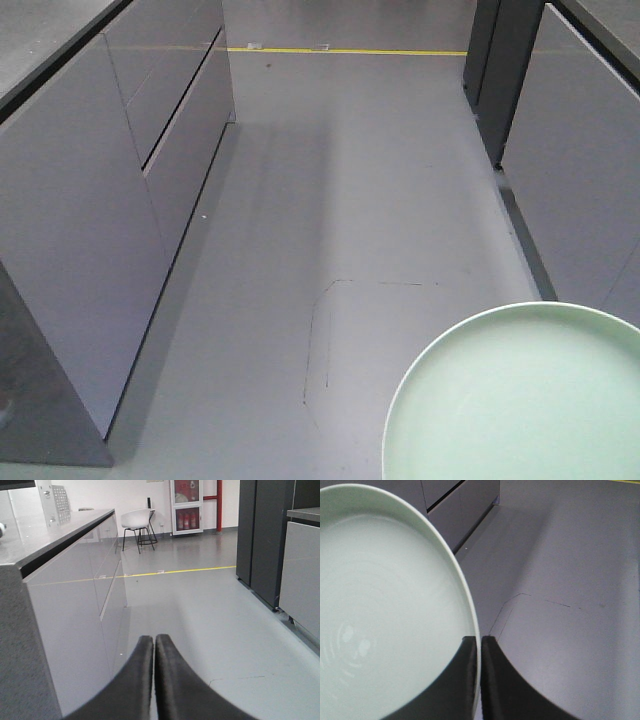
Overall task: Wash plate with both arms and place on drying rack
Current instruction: 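Drive backward and turn away from the counter holding the plate, then drive along the aisle toward the sink counter with the plate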
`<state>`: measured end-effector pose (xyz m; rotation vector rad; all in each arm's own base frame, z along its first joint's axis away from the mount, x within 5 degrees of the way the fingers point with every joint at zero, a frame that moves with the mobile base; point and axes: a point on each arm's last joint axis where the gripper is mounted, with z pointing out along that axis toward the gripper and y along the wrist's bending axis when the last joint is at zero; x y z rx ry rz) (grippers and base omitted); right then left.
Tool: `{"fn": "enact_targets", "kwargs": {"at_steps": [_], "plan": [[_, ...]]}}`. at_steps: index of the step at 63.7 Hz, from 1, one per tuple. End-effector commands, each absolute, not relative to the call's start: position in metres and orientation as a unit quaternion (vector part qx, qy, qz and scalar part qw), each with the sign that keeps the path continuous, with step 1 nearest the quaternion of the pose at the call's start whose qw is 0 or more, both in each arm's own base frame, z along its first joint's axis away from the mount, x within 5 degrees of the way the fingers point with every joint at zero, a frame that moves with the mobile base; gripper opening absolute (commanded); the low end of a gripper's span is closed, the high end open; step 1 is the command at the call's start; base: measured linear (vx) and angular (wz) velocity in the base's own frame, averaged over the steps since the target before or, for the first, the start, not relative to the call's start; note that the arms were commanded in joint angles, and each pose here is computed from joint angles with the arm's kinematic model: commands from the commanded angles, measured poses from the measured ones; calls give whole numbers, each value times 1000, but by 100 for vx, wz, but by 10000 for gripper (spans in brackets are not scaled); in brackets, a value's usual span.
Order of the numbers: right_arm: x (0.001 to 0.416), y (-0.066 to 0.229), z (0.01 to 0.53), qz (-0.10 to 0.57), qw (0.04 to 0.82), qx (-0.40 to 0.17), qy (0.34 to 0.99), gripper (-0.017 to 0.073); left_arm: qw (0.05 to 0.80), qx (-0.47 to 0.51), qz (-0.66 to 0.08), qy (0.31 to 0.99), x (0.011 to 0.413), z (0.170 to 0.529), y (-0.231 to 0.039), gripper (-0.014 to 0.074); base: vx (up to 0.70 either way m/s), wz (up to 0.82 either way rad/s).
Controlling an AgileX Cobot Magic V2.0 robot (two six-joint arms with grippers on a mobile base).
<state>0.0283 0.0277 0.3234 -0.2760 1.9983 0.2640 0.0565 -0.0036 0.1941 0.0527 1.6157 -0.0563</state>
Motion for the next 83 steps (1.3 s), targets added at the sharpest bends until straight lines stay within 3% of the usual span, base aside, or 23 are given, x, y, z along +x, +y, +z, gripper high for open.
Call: {"fn": "enact_targets", "kwargs": {"at_steps": [1, 83], "plan": [[32, 28, 336, 115, 557, -105, 816, -2, 714, 20, -36, 699, 56, 194, -4, -6, 28, -8], [32, 28, 336, 115, 557, -105, 816, -2, 714, 20, -36, 699, 56, 194, -4, -6, 32, 0]]}}
